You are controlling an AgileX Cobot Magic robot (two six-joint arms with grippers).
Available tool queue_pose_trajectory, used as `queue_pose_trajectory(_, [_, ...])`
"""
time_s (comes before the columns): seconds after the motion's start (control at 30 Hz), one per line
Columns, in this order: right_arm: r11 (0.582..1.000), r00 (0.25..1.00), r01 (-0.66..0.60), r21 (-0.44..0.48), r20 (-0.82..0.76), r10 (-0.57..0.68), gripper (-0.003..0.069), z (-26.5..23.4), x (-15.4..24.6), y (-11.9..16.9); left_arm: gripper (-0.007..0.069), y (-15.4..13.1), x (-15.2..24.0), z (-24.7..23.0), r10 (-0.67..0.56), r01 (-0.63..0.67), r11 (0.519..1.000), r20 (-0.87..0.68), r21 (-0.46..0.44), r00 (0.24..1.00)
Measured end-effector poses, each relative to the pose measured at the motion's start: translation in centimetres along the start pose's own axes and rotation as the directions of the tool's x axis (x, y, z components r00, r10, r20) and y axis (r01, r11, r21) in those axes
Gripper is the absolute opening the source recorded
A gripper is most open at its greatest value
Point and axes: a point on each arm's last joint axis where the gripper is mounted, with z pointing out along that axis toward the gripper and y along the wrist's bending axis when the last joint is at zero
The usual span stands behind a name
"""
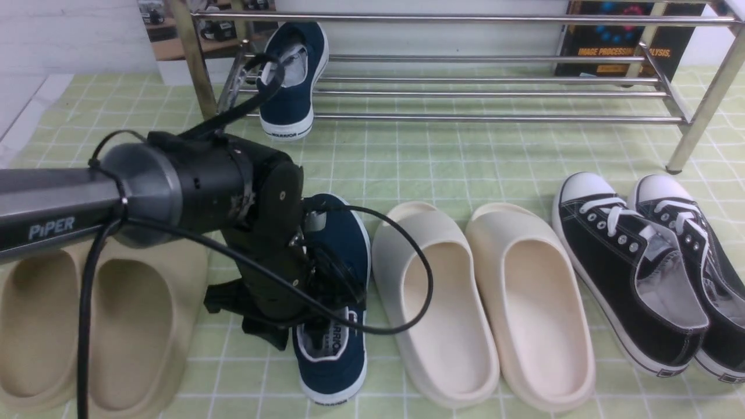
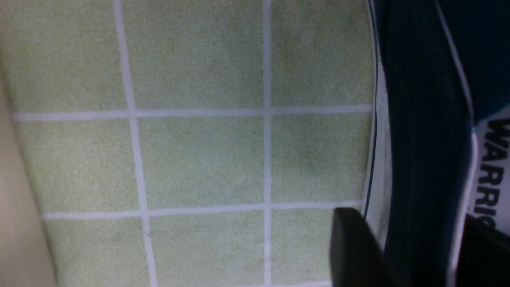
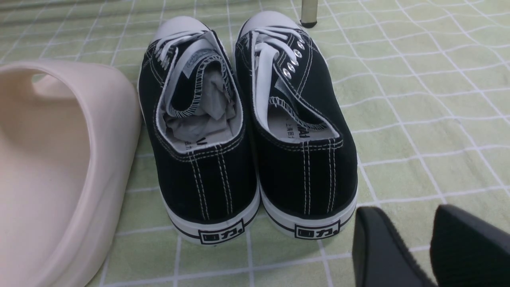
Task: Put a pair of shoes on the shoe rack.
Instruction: Use the left arm to grab the shoe closest to it, then use the left arm to put a shoe into the shoe rack
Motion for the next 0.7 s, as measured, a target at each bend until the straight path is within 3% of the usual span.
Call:
queue_pose_trajectory(0.17, [1.0, 1.0, 0.0, 0.0, 0.0, 0.0, 0.0239, 0.0, 0.0, 0.0, 0.0006, 0.0, 0.0, -0.5, 0.004, -0.004, 1.0, 0.012, 0.007, 1.0])
queue_pose_trajectory(0.2, [1.0, 1.0, 0.0, 0.0, 0.0, 0.0, 0.0239, 0.0, 0.0, 0.0, -0.0013, 0.0, 0.1, -0.9, 0.006, -0.006, 1.0, 0.02, 0.01, 1.0])
queue_pose_trajectory(0.47, [1.0, 1.0, 0.0, 0.0, 0.0, 0.0, 0.0239, 0.0, 0.0, 0.0, -0.0011, -0.4, -0.7, -7.5, 0.025, -0.036, 0.996, 0.146, 0.076, 0.989])
queue_pose_trajectory(0.7, [1.0, 1.0, 0.0, 0.0, 0.0, 0.0, 0.0239, 0.0, 0.0, 0.0, -0.0011, 0.1, -5.1, -13.0, -0.03, -0.028, 0.983, 0.316, 0.18, 0.948])
